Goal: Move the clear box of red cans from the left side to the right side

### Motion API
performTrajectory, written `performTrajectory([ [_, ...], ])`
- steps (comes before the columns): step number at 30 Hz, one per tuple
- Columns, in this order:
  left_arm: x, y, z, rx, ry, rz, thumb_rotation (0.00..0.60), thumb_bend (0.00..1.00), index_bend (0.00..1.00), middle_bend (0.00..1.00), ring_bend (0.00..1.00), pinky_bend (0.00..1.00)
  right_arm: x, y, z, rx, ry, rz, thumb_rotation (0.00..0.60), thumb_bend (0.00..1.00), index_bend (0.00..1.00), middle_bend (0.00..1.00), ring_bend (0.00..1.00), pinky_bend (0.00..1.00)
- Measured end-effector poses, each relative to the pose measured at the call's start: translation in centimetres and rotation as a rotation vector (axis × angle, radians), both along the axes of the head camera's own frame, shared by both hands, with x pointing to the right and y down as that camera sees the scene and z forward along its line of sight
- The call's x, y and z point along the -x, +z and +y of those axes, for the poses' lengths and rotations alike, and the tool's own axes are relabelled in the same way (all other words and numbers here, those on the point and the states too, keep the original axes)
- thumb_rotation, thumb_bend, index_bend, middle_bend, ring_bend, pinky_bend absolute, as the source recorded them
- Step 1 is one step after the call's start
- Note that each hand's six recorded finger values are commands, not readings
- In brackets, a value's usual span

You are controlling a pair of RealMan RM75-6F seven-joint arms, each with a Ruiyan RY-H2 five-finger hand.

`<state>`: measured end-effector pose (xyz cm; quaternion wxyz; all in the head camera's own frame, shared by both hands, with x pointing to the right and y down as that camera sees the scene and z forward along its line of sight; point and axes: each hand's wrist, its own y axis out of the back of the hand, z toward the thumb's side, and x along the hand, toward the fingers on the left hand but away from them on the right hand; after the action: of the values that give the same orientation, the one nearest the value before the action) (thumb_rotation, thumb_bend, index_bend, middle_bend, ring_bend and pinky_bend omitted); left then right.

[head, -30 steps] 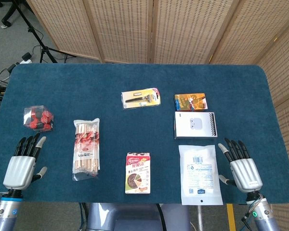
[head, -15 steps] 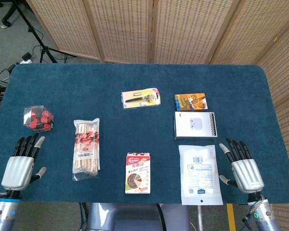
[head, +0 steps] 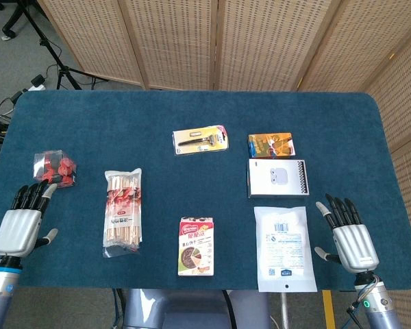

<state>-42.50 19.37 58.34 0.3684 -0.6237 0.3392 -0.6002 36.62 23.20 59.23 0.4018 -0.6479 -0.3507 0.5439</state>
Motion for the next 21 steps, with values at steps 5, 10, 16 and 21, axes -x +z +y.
performTrajectory([
  [5,0.9,0.6,-3.3,0.071,-0.011,-0.006,0.6,0.21,0.0,0.0,0.0,0.0,-0.1,0.4,-0.1,0.012,0.002,0.003,0.6,0.1,0.09,0.0,0.0,0.0],
  [10,2.0,0.6,-7.8,0.123,-0.024,-0.035,0.6,0.22,0.0,0.0,0.0,0.0,-0.5,0.7,-0.2,0.021,0.016,0.007,0.6,0.1,0.09,0.0,0.0,0.0],
  [16,3.0,0.1,-12.4,0.152,-0.031,-0.085,0.6,0.22,0.0,0.0,0.0,0.0,-0.5,1.2,-0.4,0.034,0.018,0.008,0.6,0.1,0.09,0.0,0.0,0.0],
  [21,3.6,0.1,-14.8,0.179,-0.05,-0.116,0.6,0.22,0.0,0.0,0.0,0.0,-0.5,1.6,-0.4,0.04,0.013,0.012,0.6,0.1,0.09,0.0,0.0,0.0],
])
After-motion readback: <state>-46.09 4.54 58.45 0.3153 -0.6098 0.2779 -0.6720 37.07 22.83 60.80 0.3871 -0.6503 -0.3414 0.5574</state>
